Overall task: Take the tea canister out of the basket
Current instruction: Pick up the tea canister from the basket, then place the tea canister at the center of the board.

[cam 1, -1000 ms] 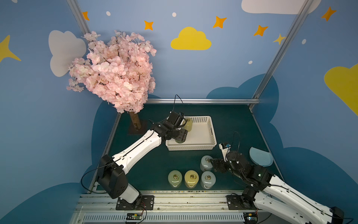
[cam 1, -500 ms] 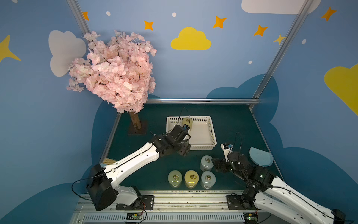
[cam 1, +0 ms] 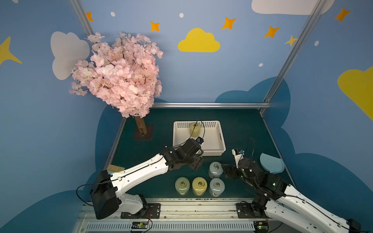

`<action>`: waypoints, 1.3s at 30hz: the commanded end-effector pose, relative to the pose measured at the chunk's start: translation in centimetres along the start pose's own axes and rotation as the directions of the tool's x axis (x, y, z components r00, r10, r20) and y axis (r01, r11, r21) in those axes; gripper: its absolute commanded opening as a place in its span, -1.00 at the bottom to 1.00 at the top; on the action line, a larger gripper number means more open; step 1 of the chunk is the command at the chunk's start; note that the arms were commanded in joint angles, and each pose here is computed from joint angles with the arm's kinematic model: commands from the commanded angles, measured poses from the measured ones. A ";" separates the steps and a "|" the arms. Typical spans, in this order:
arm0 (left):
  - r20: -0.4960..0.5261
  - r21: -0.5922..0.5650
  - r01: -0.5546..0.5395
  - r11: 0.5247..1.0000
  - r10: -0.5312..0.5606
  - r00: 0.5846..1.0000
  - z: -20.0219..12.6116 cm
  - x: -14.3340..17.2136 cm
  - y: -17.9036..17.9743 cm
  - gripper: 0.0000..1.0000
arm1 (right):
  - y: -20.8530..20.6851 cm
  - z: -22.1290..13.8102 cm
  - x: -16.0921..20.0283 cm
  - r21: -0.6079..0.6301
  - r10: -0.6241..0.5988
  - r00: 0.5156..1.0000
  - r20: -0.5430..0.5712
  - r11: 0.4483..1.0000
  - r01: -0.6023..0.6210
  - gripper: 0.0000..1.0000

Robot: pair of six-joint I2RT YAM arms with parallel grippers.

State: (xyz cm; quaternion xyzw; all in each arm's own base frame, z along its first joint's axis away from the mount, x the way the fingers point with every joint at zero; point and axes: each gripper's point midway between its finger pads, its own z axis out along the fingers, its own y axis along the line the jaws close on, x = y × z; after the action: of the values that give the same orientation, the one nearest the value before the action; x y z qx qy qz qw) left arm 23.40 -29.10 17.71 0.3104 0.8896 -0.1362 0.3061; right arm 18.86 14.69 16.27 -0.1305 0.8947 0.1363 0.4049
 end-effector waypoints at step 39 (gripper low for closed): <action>-0.079 -0.019 0.005 1.000 -0.006 0.997 7.8 2.9 -1.8 0.04 | -0.7 -0.2 0.2 0.019 0.014 1.000 0.010 1.000 -0.014 0.97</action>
State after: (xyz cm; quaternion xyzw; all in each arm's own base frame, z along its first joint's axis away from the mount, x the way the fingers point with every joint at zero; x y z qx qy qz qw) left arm 23.39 -31.40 9.25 0.3180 0.9082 -0.1016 0.2525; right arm 18.80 14.55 16.50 -0.1250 0.8926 0.1417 0.4094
